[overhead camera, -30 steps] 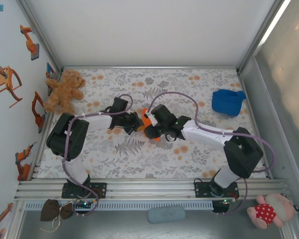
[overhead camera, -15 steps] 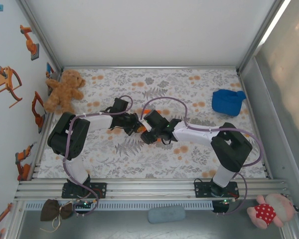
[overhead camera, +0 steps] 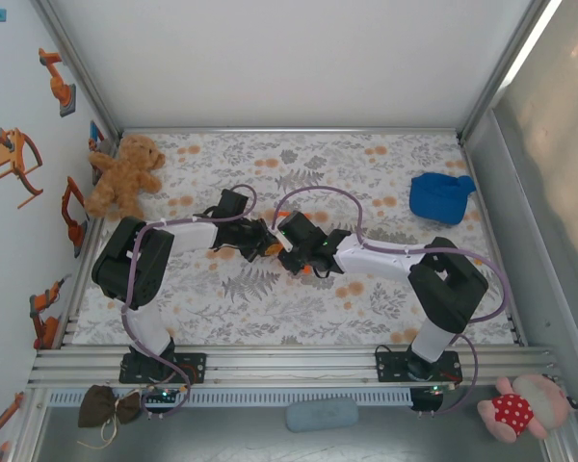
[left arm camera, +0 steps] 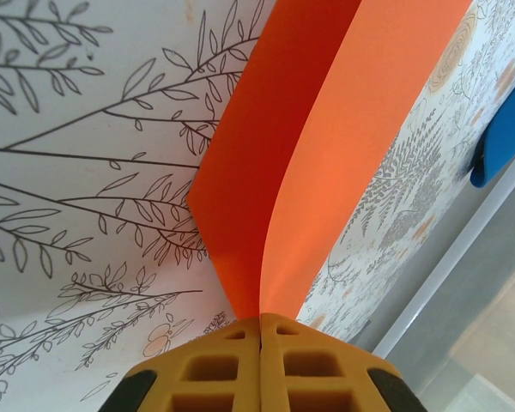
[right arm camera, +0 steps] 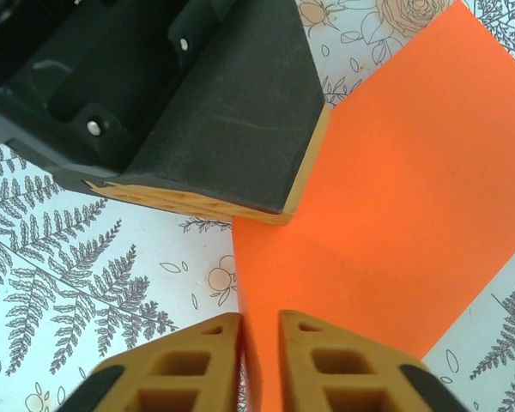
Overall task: Fold a paper plane with a square sheet of paper (pick it up from the middle)
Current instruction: Third fold the triangle at the center of the table.
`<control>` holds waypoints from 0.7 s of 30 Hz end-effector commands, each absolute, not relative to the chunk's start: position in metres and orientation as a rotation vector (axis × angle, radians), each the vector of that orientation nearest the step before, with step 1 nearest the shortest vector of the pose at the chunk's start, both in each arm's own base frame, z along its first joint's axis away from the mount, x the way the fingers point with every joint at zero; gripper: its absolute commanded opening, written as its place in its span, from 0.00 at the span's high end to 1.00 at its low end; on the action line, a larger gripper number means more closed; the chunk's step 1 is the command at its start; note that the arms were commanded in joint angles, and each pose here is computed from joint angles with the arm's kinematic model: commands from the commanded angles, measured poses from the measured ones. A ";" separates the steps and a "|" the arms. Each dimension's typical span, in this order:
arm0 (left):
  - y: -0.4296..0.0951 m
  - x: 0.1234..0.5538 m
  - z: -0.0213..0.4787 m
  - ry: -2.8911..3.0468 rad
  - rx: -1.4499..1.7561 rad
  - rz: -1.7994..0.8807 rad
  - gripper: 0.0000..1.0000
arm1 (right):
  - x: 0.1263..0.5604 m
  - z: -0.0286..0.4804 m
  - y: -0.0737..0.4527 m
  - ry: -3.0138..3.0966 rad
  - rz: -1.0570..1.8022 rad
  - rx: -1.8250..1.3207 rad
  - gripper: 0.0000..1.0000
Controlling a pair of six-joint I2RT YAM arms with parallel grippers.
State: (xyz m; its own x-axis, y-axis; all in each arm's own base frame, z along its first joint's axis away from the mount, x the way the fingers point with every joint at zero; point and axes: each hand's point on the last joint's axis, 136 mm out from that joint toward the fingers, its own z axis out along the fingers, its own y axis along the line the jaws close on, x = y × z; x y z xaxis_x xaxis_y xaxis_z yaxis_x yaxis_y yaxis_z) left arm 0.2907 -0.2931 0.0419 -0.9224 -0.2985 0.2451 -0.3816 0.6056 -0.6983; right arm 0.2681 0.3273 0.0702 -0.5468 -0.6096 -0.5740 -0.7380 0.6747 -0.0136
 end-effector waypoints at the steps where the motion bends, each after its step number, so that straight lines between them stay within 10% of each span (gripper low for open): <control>1: -0.291 0.292 0.049 -2.709 0.589 1.227 0.88 | 0.269 0.081 0.331 2.312 0.324 -1.050 0.89; 10: -0.242 0.304 0.065 -2.850 0.661 1.200 0.68 | 0.248 0.084 0.340 2.327 0.536 -1.103 1.00; 21: -0.275 0.335 0.082 -2.869 0.542 1.356 0.70 | 0.224 0.078 0.343 2.393 0.783 -1.137 1.00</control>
